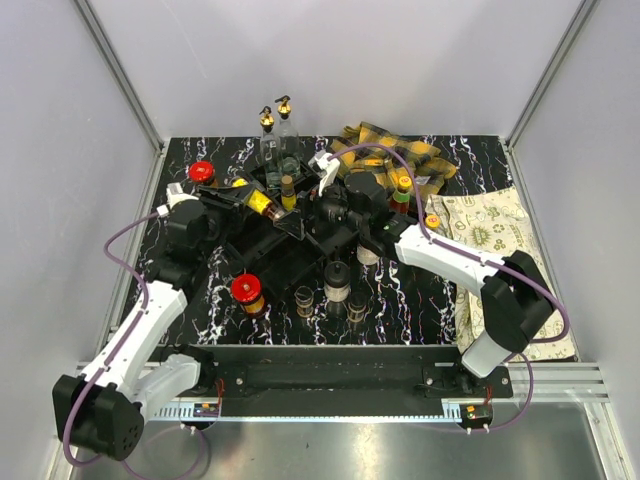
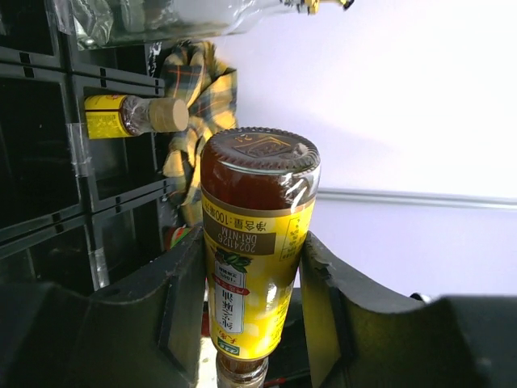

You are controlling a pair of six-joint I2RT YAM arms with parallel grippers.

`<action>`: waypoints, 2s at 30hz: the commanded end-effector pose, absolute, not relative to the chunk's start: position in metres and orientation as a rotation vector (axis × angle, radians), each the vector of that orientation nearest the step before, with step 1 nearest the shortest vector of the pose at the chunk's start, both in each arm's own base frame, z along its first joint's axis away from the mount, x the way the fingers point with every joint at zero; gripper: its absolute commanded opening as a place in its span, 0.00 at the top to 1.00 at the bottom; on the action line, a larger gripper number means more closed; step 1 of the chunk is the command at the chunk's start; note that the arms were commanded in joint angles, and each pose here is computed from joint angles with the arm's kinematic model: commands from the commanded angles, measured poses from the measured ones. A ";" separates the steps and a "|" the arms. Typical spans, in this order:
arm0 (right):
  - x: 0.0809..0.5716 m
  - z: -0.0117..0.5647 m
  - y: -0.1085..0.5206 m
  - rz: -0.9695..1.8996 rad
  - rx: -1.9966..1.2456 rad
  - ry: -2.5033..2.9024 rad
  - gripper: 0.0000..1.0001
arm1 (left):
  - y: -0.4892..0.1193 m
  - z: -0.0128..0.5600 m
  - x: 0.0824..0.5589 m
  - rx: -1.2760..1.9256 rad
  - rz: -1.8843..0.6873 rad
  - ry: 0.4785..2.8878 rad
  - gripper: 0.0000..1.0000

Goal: Organize the condiment bottles
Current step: Pick up the bottle from the storage box.

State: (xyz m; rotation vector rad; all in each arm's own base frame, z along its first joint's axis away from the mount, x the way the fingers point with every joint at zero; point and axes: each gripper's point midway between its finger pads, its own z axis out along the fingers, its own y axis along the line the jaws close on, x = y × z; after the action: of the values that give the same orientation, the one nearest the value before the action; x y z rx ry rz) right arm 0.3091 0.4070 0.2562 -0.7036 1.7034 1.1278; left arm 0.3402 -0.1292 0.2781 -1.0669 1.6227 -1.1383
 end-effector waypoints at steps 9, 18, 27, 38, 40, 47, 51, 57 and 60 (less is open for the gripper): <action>0.318 0.285 0.427 1.197 -0.625 1.576 0.23 | -0.114 0.323 0.337 -1.111 -1.326 1.318 1.00; 0.314 0.284 0.433 1.248 -0.625 1.581 0.30 | -0.110 0.317 0.337 -1.135 -1.349 1.269 1.00; 0.304 0.286 0.439 1.303 -0.657 1.585 0.32 | -0.105 0.317 0.338 -1.139 -1.344 1.225 1.00; 0.303 0.289 0.440 1.311 -0.648 1.576 0.45 | -0.107 0.314 0.341 -1.137 -1.357 1.229 1.00; 0.304 0.290 0.438 1.298 -0.645 1.574 0.48 | -0.110 0.312 0.341 -1.138 -1.372 1.240 1.00; 0.306 0.288 0.435 1.266 -0.648 1.588 0.76 | -0.116 0.308 0.344 -1.148 -1.413 1.247 1.00; 0.308 0.289 0.433 1.244 -0.640 1.601 1.00 | -0.119 0.307 0.346 -1.138 -1.423 1.256 1.00; 0.316 0.296 0.423 1.161 -0.602 1.626 1.00 | -0.128 0.299 0.347 -1.119 -1.441 1.311 0.73; 0.318 0.309 0.413 1.114 -0.570 1.622 1.00 | -0.133 0.295 0.346 -1.093 -1.444 1.342 0.62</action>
State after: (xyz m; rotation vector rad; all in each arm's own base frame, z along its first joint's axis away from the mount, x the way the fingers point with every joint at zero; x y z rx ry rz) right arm 0.3128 0.4258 0.2502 -0.6078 1.7443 1.1975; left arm 0.3507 -0.1211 0.2531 -1.2301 1.4140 -1.2994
